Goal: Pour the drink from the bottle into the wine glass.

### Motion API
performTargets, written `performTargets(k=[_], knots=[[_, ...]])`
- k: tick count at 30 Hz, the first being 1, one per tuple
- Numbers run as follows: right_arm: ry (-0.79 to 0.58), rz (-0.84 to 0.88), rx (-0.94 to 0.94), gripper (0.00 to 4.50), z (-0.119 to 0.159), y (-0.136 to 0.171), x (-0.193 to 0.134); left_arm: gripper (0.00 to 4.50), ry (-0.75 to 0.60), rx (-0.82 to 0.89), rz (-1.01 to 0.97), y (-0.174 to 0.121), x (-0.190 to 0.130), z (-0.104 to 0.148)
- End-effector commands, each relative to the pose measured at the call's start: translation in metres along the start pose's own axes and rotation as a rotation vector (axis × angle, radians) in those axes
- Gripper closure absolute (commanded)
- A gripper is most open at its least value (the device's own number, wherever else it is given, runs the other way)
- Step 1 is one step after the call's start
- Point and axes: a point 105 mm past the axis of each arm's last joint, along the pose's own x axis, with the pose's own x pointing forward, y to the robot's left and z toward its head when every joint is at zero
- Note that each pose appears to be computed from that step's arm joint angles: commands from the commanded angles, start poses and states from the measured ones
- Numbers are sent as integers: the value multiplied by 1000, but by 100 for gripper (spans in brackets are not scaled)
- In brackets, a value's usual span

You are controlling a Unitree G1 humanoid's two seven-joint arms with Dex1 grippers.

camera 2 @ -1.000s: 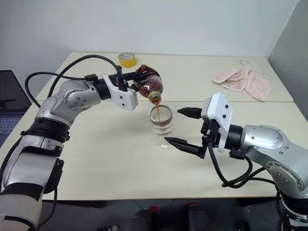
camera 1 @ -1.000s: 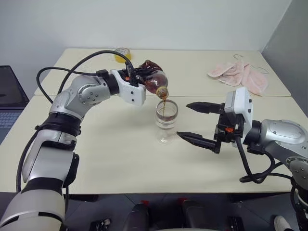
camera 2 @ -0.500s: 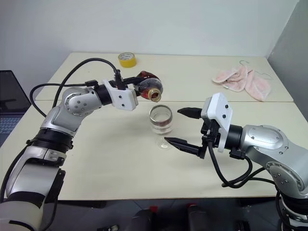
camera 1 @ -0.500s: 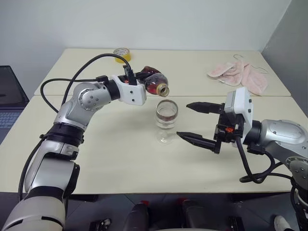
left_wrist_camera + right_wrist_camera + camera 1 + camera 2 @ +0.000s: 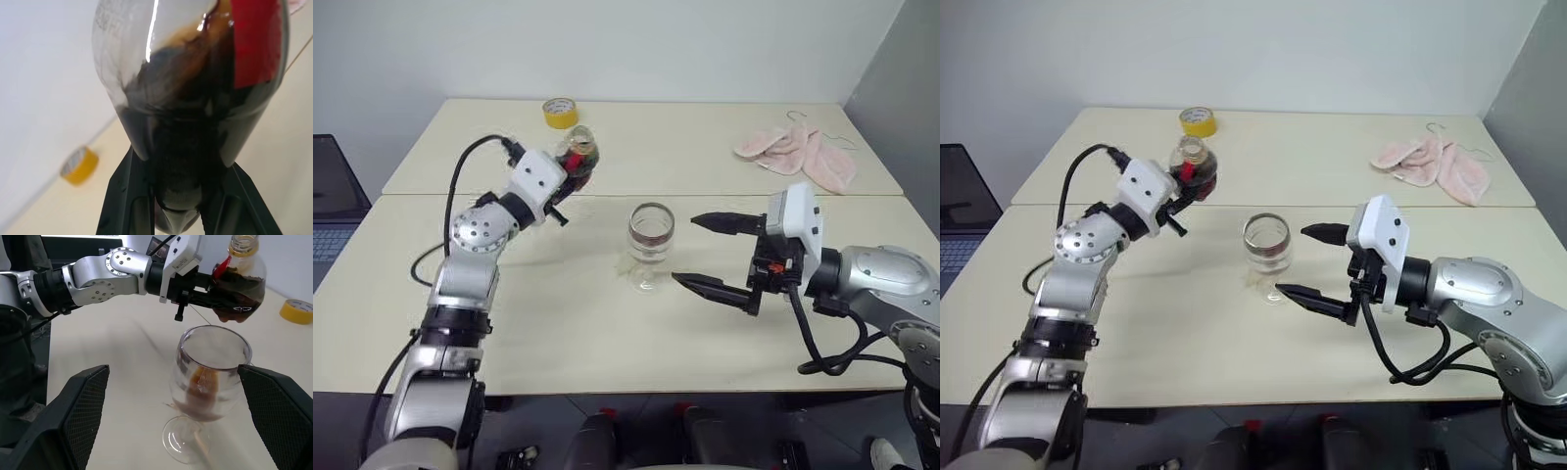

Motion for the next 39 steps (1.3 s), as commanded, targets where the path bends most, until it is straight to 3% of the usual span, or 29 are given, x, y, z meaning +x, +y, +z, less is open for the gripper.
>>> performTargets(k=[1, 11, 21, 37, 39], knots=[[-16, 15, -37, 0, 5, 3, -1, 375, -35, -122, 141, 17, -17, 9], [3, 83, -35, 0, -2, 15, 7, 375, 103, -441, 382, 24, -56, -47], [-54, 90, 45, 0, -4, 19, 14, 375, 197, -564, 422, 10, -72, -77], [-45, 101, 61, 0, -9, 20, 14, 375, 277, -517, 486, 2, -85, -93], [-45, 102, 61, 0, -9, 21, 14, 304, 274, -522, 501, 4, -86, -94]])
